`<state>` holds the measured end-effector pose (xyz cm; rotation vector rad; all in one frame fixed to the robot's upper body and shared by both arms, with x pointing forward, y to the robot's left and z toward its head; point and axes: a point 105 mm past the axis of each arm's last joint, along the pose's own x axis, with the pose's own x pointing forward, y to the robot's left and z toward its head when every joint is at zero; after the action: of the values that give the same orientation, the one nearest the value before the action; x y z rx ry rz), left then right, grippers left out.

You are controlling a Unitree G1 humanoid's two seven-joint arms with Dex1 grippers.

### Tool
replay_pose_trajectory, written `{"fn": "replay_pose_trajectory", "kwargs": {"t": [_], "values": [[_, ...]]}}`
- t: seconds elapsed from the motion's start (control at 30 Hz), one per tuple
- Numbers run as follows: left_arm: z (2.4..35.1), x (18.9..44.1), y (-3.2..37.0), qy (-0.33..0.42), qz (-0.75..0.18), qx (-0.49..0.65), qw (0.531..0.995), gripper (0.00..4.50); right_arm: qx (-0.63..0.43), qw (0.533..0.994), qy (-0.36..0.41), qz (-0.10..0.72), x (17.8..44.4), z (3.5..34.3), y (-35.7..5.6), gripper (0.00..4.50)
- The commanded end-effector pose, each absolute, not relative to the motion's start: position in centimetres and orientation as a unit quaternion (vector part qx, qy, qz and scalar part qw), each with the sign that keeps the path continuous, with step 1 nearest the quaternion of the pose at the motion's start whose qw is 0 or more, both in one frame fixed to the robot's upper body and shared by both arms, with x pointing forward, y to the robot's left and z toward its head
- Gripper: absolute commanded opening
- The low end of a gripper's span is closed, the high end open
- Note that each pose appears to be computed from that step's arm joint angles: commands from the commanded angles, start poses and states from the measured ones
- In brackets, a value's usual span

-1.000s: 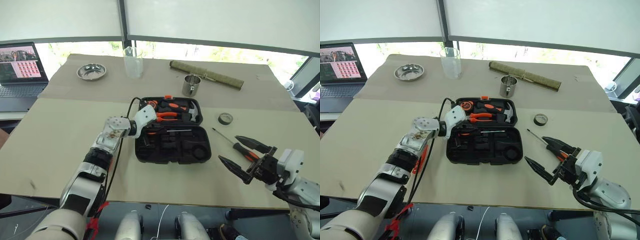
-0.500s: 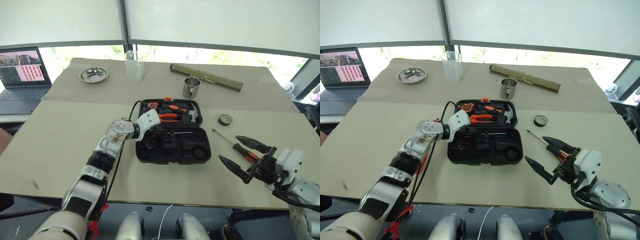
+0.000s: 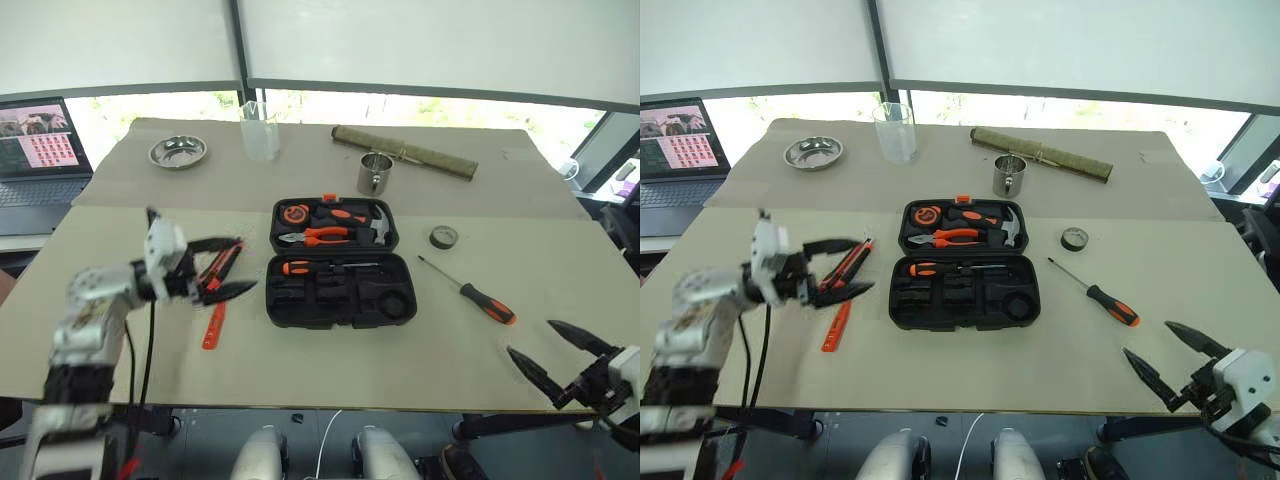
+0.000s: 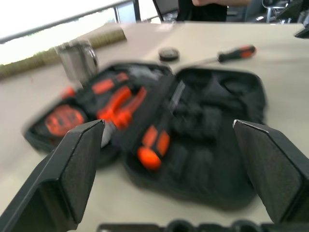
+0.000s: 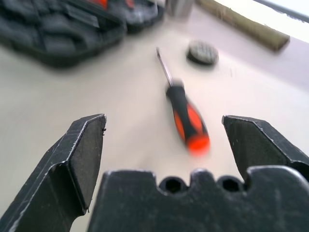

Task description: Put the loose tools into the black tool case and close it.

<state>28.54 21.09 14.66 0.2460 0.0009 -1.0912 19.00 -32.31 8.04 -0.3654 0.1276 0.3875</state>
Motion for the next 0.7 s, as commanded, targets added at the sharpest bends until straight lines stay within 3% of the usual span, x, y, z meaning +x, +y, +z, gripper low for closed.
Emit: {"fn": "replay_pose_trajectory", "kwargs": {"t": [0.03, 0.13, 0.23, 0.43, 0.6, 0.63, 0.7], "values": [[15.7, 26.4, 21.1, -0.041, -0.520, 0.171, 0.836, 4.42, -0.193, 0.968, 0.096, 0.132, 20.1, 8.6, -33.9, 4.50], [15.9, 25.7, 20.3, -0.051, -0.532, 0.142, 0.833, 4.42, -0.182, 0.962, 0.080, 0.187, 22.8, 11.0, -32.1, 4.50], [16.3, 25.4, 18.8, -0.065, -0.555, 0.145, 0.816, 4.42, -0.198, 0.950, 0.118, 0.212, 25.3, 11.8, -31.9, 4.50], [16.4, 26.1, 15.9, -0.081, -0.599, 0.167, 0.779, 4.42, -0.259, 0.901, 0.242, 0.251, 29.6, 10.7, -32.8, 4.50], [16.2, 25.6, 14.8, -0.079, -0.621, 0.160, 0.763, 4.42, -0.248, 0.895, 0.275, 0.251, 31.8, 10.2, -33.0, 4.50], [16.3, 25.6, 14.8, -0.079, -0.621, 0.160, 0.763, 4.50, -0.249, 0.891, 0.280, 0.258, 31.9, 10.0, -32.9, 3.97], [16.3, 25.6, 14.8, -0.081, -0.621, 0.159, 0.763, 4.50, -0.247, 0.882, 0.295, 0.273, 31.8, 9.5, -32.7, 3.40]]}}
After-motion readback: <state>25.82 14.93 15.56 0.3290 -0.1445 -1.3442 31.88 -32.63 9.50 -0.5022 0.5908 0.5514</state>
